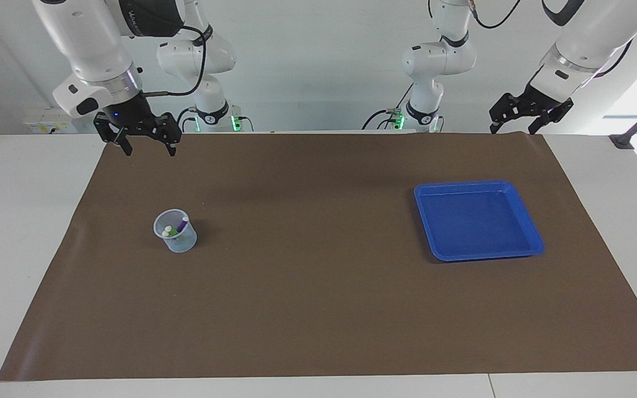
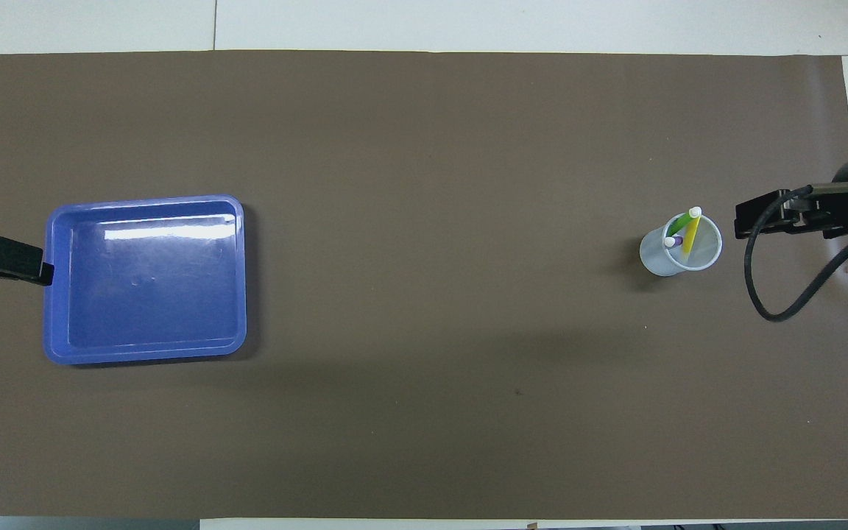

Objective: Right arm passes pens to left for tray arrangement

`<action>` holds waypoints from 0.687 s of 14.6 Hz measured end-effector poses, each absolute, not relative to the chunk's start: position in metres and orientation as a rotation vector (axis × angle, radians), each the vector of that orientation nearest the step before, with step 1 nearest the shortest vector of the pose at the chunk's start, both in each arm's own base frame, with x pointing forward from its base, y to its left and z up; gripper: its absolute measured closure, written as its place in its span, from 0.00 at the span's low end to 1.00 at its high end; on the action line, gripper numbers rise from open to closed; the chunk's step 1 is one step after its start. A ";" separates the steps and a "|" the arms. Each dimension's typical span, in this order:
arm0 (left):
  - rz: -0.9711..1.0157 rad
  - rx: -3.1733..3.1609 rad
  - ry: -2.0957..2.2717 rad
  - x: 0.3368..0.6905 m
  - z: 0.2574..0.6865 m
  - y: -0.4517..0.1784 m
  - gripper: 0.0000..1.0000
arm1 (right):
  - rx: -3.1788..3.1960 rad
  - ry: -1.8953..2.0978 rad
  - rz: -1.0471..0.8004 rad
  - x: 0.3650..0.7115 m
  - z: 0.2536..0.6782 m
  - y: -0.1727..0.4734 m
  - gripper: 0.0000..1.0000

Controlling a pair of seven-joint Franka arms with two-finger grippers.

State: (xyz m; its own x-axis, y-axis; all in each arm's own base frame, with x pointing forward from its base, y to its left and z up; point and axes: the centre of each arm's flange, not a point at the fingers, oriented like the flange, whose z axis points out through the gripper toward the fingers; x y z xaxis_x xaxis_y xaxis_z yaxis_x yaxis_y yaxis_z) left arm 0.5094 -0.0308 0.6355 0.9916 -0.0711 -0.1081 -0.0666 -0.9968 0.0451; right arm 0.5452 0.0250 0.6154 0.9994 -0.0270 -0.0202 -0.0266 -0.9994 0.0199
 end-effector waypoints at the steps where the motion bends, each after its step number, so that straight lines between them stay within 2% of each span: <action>1: -0.170 3.094 -0.109 0.509 0.635 -0.032 0.00 | 3.122 -0.042 -0.032 0.545 0.615 0.025 0.00; 10: -0.171 3.094 -0.144 0.508 0.635 -0.043 0.00 | 3.121 -0.045 -0.054 0.545 0.607 0.024 0.00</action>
